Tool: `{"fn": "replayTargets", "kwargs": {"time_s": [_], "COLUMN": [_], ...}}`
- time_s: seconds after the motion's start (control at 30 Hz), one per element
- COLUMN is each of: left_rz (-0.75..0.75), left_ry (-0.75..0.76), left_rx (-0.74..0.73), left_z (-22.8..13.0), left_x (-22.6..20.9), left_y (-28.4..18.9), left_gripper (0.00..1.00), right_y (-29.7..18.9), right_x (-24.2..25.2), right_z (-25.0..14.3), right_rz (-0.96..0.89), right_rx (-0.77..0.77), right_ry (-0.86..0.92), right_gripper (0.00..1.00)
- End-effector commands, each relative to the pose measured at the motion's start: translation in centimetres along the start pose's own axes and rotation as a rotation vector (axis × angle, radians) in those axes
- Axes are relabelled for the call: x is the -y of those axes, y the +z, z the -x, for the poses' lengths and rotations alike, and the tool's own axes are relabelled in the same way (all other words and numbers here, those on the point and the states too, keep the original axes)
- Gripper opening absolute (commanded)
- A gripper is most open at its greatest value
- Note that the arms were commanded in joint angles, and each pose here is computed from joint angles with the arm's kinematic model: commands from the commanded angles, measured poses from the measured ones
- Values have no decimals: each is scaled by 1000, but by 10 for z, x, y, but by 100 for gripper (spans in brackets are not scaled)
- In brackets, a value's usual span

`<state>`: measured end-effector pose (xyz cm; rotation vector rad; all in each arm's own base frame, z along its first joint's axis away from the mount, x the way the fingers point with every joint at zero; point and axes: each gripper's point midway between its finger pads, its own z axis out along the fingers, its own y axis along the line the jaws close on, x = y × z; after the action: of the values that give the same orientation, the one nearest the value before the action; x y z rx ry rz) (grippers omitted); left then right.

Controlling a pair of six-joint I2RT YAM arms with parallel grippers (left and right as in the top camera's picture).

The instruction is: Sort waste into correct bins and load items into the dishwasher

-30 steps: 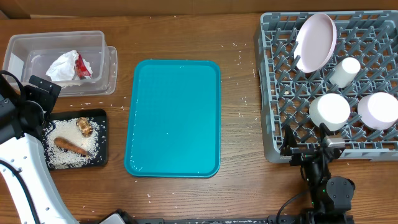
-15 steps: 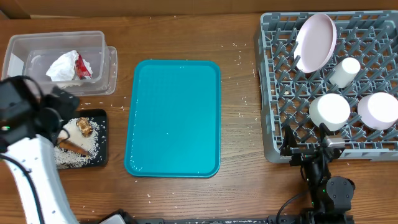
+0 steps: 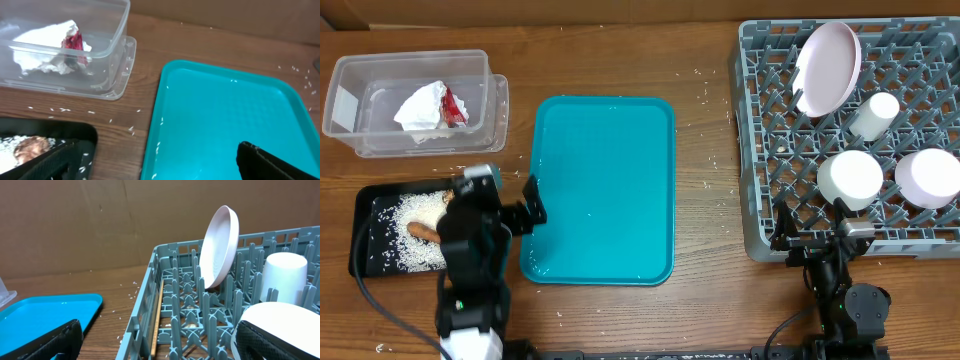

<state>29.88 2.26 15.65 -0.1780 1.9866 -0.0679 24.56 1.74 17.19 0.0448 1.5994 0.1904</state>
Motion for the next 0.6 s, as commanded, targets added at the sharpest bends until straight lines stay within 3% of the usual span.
{"fn": "replayTargets", "kwargs": {"time_s": [0.0, 0.4, 0.57], "left_rz": [-7, -38, -80], "left_ry": [95, 116, 273], "left_rx": [98, 299, 326], "left_z": [-12, -19, -27], "left_x": [0, 6, 24], "left_y": [-11, -36, -42], "left_gripper": [100, 100, 100], "right_y": [0, 0, 0], "right_x": [1, 1, 1], "right_z": [-1, -1, -1], "right_rz": [-6, -6, -6], "right_rx": [6, 6, 6], "right_ry": [-1, -1, -1], "right_gripper": [100, 100, 100]}}
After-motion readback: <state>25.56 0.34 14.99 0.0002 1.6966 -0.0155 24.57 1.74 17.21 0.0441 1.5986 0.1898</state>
